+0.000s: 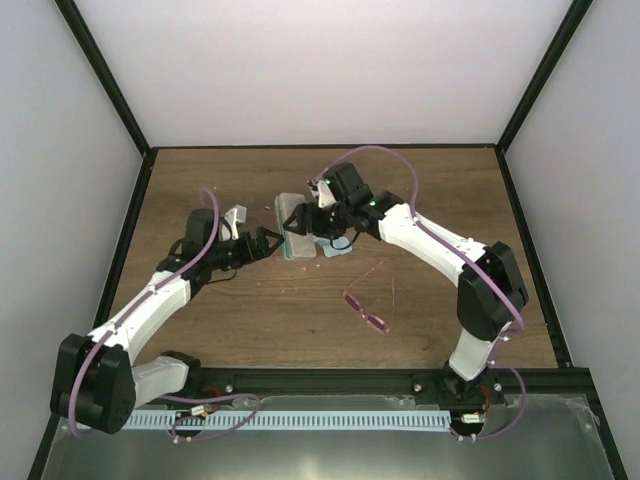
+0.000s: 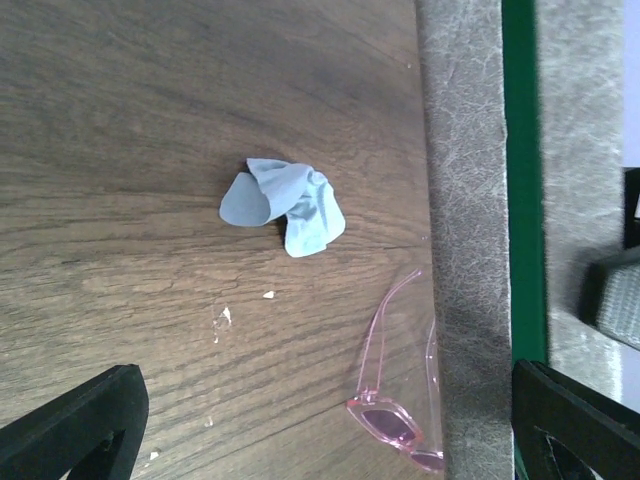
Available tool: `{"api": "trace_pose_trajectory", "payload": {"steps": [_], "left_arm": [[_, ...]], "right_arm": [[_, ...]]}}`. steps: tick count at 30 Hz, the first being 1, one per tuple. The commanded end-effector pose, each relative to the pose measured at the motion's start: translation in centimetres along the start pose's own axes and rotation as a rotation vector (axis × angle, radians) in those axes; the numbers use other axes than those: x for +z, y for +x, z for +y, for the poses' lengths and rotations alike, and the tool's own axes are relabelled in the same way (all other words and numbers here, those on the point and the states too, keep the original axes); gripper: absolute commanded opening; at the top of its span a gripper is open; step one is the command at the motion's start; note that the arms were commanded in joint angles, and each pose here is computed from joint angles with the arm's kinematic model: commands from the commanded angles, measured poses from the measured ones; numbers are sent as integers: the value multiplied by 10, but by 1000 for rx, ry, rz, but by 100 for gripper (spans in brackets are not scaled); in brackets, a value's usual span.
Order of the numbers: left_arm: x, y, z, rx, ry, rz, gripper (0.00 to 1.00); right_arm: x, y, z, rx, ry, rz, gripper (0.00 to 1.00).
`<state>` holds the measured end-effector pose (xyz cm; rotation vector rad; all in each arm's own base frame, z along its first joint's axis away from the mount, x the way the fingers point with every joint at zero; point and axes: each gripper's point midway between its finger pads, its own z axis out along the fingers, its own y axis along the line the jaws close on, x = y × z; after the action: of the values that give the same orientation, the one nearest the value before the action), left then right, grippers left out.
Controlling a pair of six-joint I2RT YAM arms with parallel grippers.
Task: Organize the sunglasses
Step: Open the sunglasses case.
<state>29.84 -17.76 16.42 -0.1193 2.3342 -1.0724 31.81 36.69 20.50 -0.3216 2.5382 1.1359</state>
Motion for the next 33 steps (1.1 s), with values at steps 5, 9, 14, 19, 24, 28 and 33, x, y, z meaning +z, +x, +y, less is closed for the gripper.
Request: {"api": "trace_pose_trajectory", "payload": {"steps": [5, 9, 14, 19, 24, 28, 33], "left_arm": [[13, 8, 56, -82, -204, 1, 100], [15, 9, 59, -81, -215, 13, 100], [18, 13, 60, -90, -205, 25, 100], [19, 11, 62, -80, -220, 31, 100], [10, -5, 46, -56, -217, 7, 100], [-34, -37, 39, -12, -343, -155, 100], [-61, -37, 57, -29, -455, -206, 100]], "right_arm": [[-47, -2, 46, -65, -201, -33, 54], [-40, 6, 40, -57, -204, -6, 54], [-36, 6, 38, -51, -209, 9, 54], [-31, 7, 36, -54, -211, 22, 55], [-10, 21, 26, -54, -238, 98, 56], [14, 42, 9, -65, -273, 180, 58], [39, 68, -10, -87, -292, 269, 61]]}}
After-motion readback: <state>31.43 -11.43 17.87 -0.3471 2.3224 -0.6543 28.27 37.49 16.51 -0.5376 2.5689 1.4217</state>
